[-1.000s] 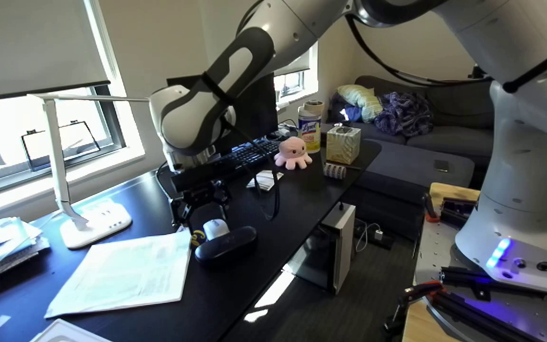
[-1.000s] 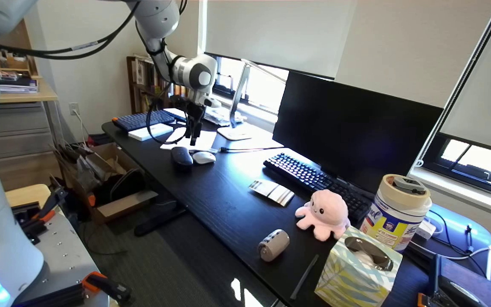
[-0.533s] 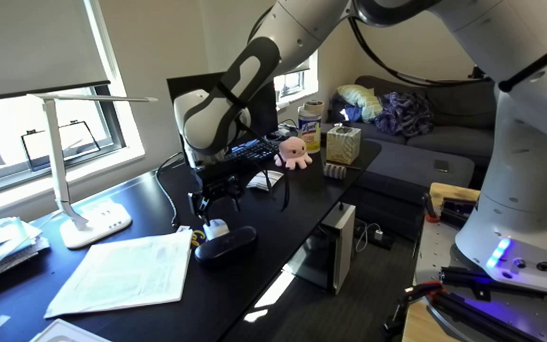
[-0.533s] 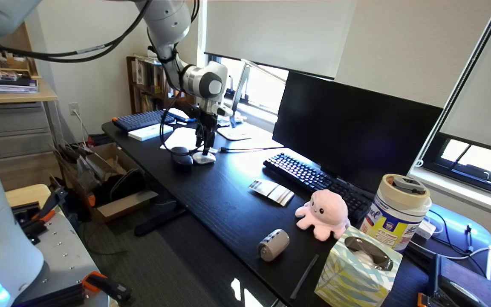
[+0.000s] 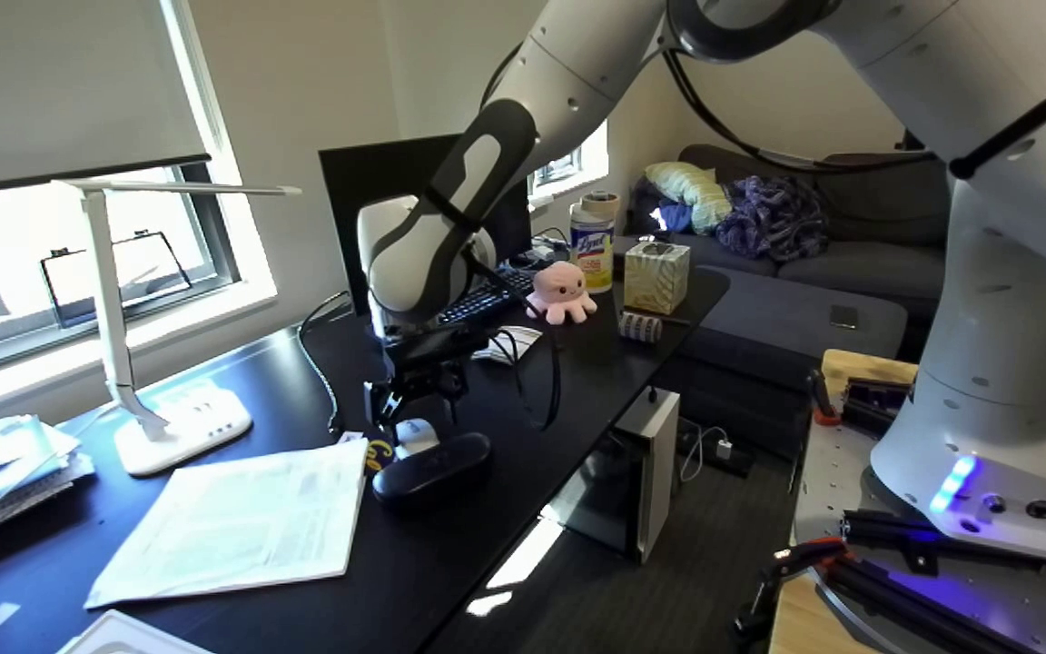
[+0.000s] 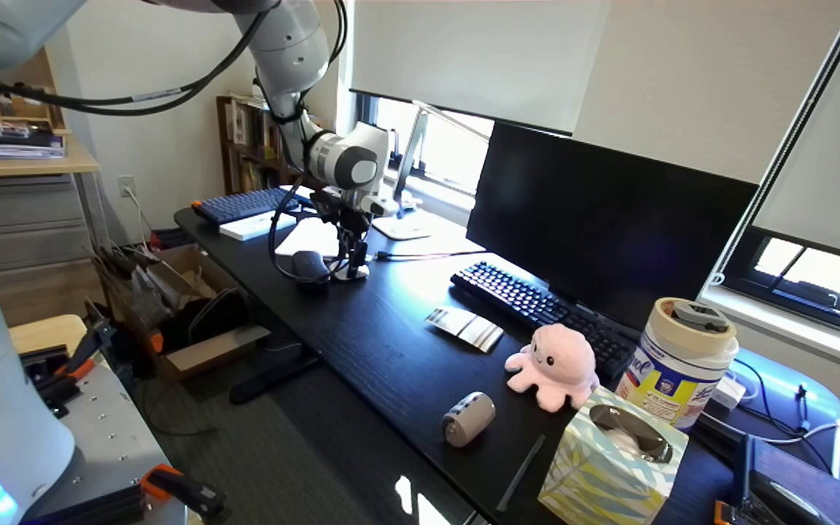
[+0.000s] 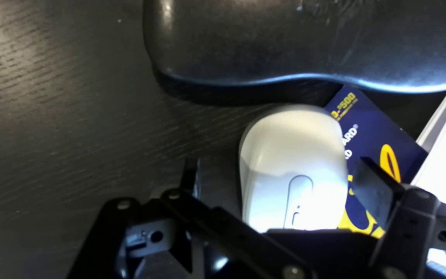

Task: Move the white mouse next to the coloured box

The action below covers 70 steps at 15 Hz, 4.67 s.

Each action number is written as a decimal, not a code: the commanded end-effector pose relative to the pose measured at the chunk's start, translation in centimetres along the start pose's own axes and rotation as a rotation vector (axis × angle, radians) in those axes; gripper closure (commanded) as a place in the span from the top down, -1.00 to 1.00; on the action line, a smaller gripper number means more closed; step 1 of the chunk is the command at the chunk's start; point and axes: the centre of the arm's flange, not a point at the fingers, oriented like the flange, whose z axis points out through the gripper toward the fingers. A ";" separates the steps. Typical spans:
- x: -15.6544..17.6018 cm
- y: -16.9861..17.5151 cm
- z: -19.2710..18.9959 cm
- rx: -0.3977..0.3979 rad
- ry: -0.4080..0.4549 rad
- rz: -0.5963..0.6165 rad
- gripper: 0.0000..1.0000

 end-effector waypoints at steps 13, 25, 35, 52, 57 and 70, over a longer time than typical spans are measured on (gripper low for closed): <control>-0.6 -0.2 0.1 0.077 -0.016 0.051 -0.25; -1.7 8.6 -13.4 0.009 0.164 -0.316 -0.26; -0.5 14.5 -18.0 -0.028 0.254 -0.482 0.24; -5.9 46.4 -18.7 -0.338 0.176 -0.377 -0.26; -6.3 53.0 -18.8 -0.366 0.148 -0.368 0.24; -2.8 52.7 -14.1 -0.220 0.184 -0.413 -0.26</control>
